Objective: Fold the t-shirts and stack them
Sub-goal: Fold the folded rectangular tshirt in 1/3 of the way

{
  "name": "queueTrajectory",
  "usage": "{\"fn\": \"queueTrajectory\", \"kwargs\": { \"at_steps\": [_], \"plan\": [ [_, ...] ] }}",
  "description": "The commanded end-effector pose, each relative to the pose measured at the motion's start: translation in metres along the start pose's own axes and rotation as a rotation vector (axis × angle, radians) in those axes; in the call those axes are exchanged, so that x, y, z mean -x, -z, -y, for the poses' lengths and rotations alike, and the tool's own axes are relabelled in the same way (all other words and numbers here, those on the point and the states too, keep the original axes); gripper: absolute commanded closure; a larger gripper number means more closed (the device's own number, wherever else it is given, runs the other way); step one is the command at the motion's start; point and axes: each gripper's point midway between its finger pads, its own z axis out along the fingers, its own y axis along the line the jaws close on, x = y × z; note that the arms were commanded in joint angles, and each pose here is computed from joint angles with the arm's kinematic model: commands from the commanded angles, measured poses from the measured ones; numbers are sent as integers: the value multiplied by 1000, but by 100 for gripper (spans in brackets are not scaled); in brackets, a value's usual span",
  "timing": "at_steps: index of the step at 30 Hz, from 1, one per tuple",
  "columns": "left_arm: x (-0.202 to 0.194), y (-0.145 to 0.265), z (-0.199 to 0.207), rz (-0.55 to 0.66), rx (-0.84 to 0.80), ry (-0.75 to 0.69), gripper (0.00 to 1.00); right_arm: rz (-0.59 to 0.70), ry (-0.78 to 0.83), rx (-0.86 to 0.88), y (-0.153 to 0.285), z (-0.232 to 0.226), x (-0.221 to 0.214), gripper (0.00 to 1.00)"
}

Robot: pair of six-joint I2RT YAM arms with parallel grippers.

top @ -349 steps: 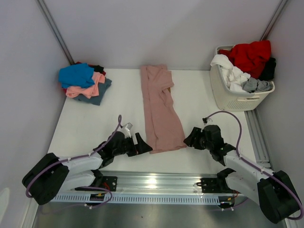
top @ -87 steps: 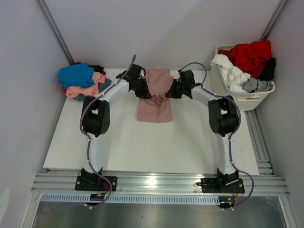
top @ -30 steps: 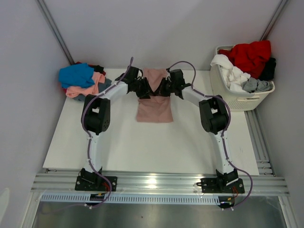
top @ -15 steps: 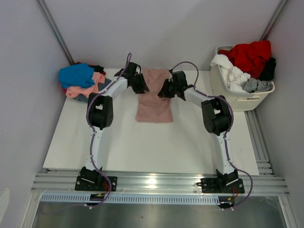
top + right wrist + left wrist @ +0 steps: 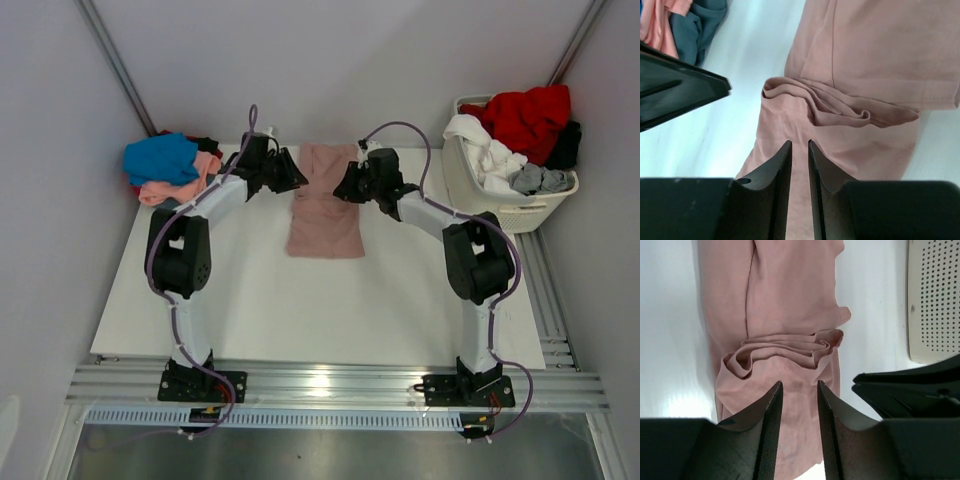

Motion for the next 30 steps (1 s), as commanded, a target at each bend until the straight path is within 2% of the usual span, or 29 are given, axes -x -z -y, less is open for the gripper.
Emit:
{"fn": "queueTrajectory", "kwargs": {
  "at_steps": [1,7,12,13,16,17,18,24,30],
  "plan": [
    [-11,9,5,-2,-45,28,63,-7,-1,-10,-2,2,-7,78],
    [-47,3,-20,-90,28,126,69,-52,-31,-34,-15,12,-27,88],
    [-60,-12,-36,-154,88,158,71,-75,-46,-48,-30,19,-29,88],
    [-44,-14,-26,-135,71,146,71,-74,-47,-47,-33,19,-28,87],
    [-58,-29,-44,-206,130,168,70,-102,-68,-69,-43,27,-32,87],
    [-46,-30,-36,-195,119,159,70,-104,-69,-67,-46,28,-31,87],
    [-50,-37,-41,-210,130,165,70,-125,-84,-82,-51,35,-38,87],
    [-24,-58,-44,-184,139,155,70,-106,-142,-153,-69,63,-25,88],
    [-1,-57,-54,-152,151,182,69,-47,-174,-217,-68,92,-1,88]
  ]
}}
